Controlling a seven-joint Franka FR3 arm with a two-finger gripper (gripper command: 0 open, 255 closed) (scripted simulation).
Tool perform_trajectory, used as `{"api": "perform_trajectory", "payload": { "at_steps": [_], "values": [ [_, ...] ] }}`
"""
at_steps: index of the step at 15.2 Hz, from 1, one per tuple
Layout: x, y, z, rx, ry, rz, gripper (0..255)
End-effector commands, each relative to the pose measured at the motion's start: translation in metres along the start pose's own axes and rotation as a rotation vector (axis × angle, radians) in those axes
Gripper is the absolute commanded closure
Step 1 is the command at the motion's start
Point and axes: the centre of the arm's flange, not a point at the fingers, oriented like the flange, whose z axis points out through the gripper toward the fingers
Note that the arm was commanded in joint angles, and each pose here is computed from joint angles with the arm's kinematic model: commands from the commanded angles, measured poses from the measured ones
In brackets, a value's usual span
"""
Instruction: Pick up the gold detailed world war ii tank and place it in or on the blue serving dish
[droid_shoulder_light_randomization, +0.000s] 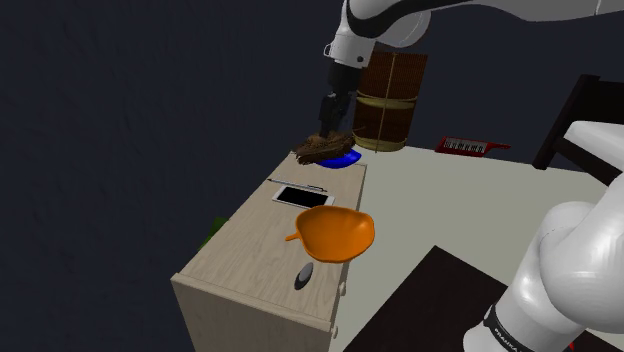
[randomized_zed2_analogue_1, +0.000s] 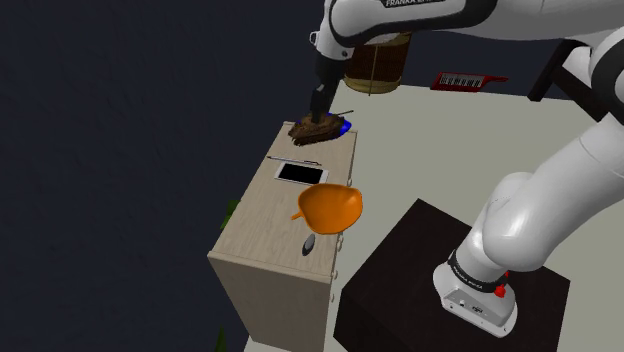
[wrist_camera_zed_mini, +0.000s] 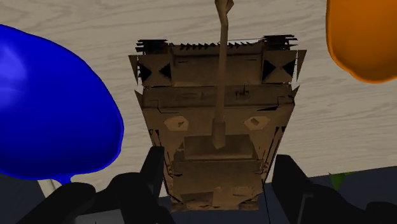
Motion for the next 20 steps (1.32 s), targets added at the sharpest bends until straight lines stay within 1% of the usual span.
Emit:
{"api": "perform_trajectory", "payload": {
  "at_steps": [1,14,20],
  "values": [
    [0.002,-0.002,-0.011,0.000,0.001,0.000,255],
    [0.045,0.156,-0.047,0.000,0.001,0.000,255],
    [0.041,0.160,-0.016,0.000,0.001,0.000,255]
  ]
}}
